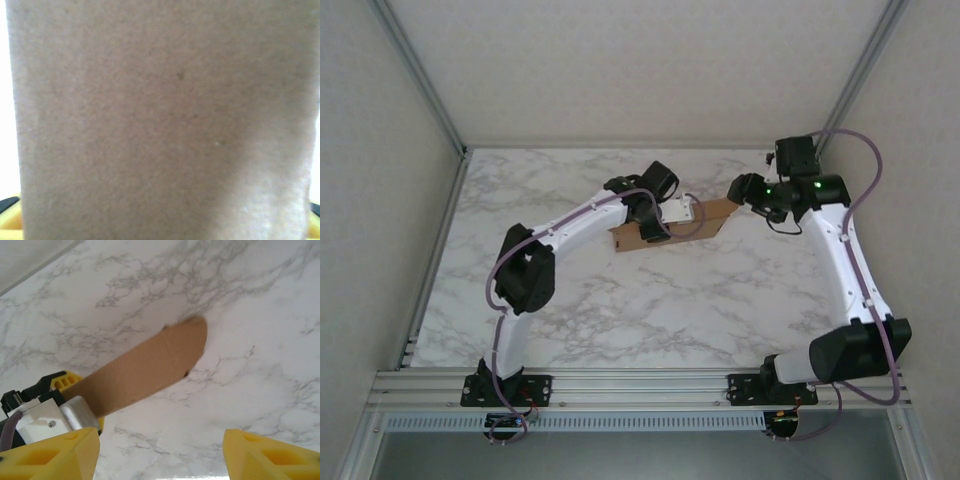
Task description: Fold the paper box
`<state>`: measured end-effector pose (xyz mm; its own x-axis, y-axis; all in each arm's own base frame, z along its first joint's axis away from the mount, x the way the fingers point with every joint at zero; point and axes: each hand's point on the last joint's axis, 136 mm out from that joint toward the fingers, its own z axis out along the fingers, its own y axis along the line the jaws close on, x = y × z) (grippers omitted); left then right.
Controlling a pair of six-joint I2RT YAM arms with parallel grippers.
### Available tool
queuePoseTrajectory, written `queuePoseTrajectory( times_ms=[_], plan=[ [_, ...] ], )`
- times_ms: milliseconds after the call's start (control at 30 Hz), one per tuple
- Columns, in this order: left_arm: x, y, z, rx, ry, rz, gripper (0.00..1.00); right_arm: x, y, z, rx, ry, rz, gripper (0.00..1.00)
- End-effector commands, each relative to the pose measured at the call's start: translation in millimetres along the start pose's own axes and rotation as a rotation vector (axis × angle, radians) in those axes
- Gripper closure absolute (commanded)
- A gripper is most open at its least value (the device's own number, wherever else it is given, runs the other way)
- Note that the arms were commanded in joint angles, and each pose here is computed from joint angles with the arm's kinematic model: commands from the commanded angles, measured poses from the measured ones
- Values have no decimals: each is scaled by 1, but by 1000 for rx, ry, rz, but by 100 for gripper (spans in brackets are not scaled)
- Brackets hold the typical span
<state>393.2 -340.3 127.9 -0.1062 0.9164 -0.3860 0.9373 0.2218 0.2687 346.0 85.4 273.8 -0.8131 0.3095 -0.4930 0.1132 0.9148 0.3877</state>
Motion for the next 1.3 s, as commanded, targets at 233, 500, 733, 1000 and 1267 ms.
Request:
queuePoseTrajectory(
  times_ms=[233, 500, 733, 1000, 1267],
  plan=[
    [28, -54, -43, 164, -106, 202, 34, 39, 14, -13, 8, -16, -372, 39],
    [39, -41, -31, 93, -55, 207, 30, 55, 9, -14, 34, -52, -585, 39],
    [27, -11, -28, 89, -88, 116, 54, 44, 18, -21, 79, -126, -824, 38],
    [12, 12, -33, 78, -152, 97, 67, 34, 29, -16, 61, -141, -772, 35],
    [3, 14, -52, 131, -219, 45, 64, 41, 49, -25, -9, -165, -914, 37]
  ],
)
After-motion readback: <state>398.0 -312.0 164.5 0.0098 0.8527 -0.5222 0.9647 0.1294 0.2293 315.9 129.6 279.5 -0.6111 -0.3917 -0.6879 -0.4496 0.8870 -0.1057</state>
